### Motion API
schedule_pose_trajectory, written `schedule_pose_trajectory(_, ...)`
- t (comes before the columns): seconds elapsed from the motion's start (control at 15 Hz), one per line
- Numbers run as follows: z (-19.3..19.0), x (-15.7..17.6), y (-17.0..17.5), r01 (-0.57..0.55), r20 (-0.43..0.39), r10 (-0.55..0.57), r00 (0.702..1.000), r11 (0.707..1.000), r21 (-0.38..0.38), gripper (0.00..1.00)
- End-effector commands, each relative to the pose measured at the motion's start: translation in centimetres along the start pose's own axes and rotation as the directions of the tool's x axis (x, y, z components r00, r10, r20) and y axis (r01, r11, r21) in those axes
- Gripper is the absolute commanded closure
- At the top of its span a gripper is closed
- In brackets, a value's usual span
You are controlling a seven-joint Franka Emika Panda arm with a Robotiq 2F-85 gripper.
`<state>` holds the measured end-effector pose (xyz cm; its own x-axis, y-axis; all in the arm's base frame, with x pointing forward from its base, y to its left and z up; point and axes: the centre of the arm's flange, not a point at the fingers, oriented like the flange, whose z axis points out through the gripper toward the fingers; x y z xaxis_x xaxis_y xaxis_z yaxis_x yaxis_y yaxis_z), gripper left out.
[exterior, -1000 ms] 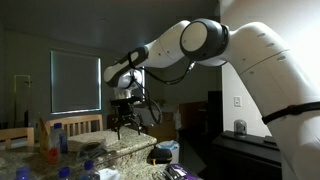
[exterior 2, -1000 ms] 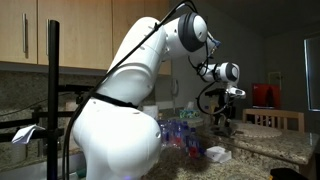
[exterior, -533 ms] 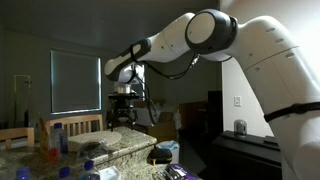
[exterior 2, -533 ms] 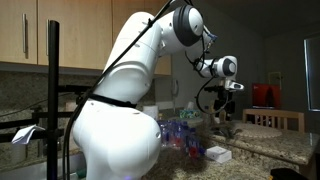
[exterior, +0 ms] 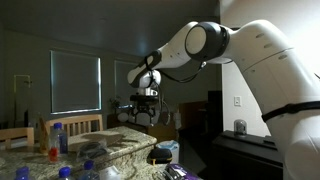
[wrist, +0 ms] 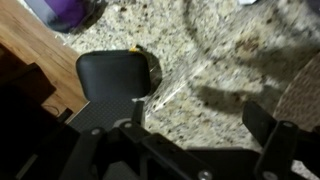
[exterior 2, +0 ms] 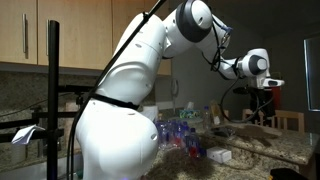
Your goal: Put the cable on the lower counter on the upper counter and then put the case on the upper counter on the lower counter
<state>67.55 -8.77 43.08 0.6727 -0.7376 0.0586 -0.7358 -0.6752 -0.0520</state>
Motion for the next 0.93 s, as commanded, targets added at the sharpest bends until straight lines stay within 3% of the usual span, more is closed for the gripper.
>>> schedule_pose_trajectory(0.0,0.1,4.5,4.2,-0.163,-0.122,0.16,0.98,0.987,-0.01,0.0)
schedule_pose_trajectory(0.2,1.6,7.8,7.9,-0.28,-0.236,0.268,0.934,0.96,-0.016,0.0)
schedule_pose_trajectory(0.47,7.9,10.2,12.6,-0.465,-0.299,0.421,0.856,0.881,-0.091,0.0)
schedule_pose_trajectory(0.6,10.4,10.5,14.8,-0.552,-0.332,0.489,0.807,0.824,-0.128,0.0)
schedule_pose_trajectory(0.87,13.6,10.1,17.3,-0.718,-0.391,0.62,0.68,0.672,-0.183,0.0)
